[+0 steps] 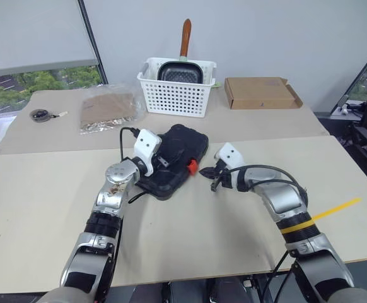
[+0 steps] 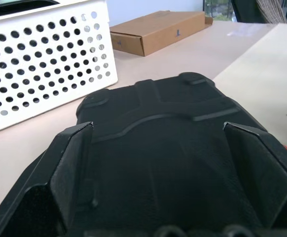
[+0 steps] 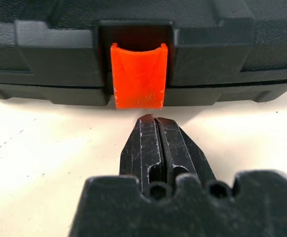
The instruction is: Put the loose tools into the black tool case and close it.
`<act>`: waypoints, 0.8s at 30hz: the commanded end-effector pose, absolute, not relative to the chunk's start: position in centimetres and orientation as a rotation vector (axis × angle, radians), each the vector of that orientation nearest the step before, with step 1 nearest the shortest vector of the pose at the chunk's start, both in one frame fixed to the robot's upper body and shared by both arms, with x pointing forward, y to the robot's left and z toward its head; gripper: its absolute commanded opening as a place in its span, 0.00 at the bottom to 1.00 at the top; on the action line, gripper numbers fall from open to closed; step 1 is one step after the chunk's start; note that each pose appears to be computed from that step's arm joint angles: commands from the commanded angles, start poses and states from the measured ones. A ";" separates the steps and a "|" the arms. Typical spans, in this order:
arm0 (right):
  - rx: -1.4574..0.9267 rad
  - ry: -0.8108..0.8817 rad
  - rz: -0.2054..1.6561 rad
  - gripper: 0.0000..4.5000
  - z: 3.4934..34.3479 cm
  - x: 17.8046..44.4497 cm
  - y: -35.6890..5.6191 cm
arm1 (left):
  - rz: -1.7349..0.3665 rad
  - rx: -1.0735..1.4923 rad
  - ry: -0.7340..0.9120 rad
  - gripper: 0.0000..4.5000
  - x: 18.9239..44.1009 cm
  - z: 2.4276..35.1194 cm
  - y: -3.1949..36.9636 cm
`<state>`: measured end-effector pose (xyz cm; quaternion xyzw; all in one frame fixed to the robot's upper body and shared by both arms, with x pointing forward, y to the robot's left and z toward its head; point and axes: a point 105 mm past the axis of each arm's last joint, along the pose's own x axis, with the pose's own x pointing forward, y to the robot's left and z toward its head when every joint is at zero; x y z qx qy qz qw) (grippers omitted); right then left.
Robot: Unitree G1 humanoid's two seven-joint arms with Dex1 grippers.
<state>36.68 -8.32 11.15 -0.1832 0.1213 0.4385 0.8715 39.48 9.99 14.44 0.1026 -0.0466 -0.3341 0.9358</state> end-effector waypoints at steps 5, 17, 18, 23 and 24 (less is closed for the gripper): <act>-0.403 0.197 0.944 0.01 12.4 37.0 -6.7 | -0.672 0.184 0.053 1.00 38.8 11.2 10.8; -0.386 0.110 0.959 0.01 15.1 38.0 -4.7 | -0.680 0.188 0.091 1.00 38.3 9.9 10.5; -0.387 0.109 0.960 0.01 15.2 37.9 -4.6 | -0.680 0.188 0.092 1.00 38.3 9.9 10.4; -0.391 0.102 0.966 0.01 15.4 37.9 -4.4 | -0.682 0.185 0.095 1.00 38.3 9.7 10.2; -0.393 0.105 0.967 0.01 15.3 37.9 -4.4 | -0.682 0.184 0.095 1.00 38.3 9.7 10.2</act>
